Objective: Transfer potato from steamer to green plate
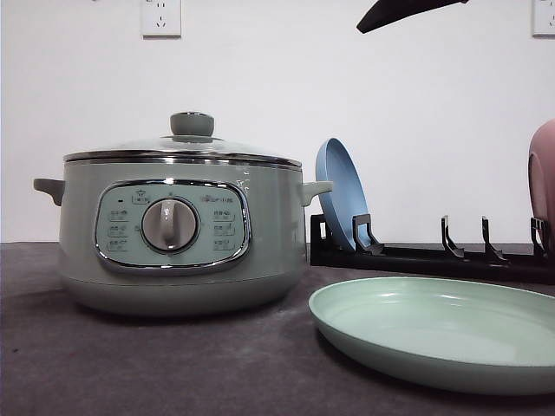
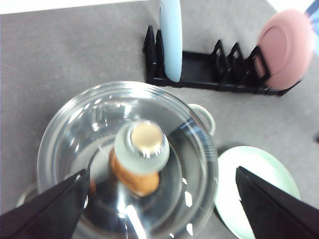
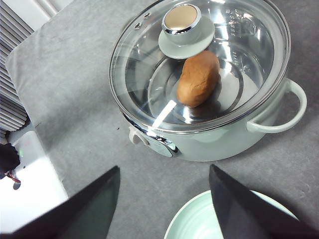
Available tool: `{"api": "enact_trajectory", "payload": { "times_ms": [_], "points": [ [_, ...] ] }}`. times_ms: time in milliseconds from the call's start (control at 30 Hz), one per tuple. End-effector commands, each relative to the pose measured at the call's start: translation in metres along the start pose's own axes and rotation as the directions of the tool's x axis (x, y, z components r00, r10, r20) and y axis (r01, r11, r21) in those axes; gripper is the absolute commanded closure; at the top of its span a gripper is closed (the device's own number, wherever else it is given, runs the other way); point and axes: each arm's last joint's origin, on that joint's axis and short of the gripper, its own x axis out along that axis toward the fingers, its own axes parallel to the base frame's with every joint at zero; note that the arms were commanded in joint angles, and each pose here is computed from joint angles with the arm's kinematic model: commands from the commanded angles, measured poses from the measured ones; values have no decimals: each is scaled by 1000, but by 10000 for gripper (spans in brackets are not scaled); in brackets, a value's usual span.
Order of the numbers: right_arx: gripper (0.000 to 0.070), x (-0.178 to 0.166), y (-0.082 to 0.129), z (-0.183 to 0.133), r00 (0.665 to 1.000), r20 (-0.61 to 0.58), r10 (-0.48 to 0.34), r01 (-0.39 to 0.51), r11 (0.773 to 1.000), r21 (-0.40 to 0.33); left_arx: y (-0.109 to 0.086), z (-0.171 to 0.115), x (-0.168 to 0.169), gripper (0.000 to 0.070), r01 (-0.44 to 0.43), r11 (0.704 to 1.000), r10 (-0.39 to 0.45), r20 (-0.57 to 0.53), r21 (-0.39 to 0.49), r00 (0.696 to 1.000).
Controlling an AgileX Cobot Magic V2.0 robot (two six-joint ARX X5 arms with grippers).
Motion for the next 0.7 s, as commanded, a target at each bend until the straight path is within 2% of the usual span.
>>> {"api": "enact_trajectory", "payload": {
  "times_ms": [0, 333, 667],
  "points": [
    [347, 1, 1, 4, 1000, 5, 4, -4, 1000, -18, -1, 10, 15, 110, -8, 999, 9, -18, 34, 1000],
    [347, 1, 1, 4, 1000, 5, 4, -4, 1000, -17, 1, 17, 88, 112, -56, 995, 68, -151, 84, 986],
    [347, 1, 1, 4, 1000, 5, 4, -4, 1000, -18, 0, 9, 126, 117, -64, 992, 89, -236, 111, 968]
  ]
}}
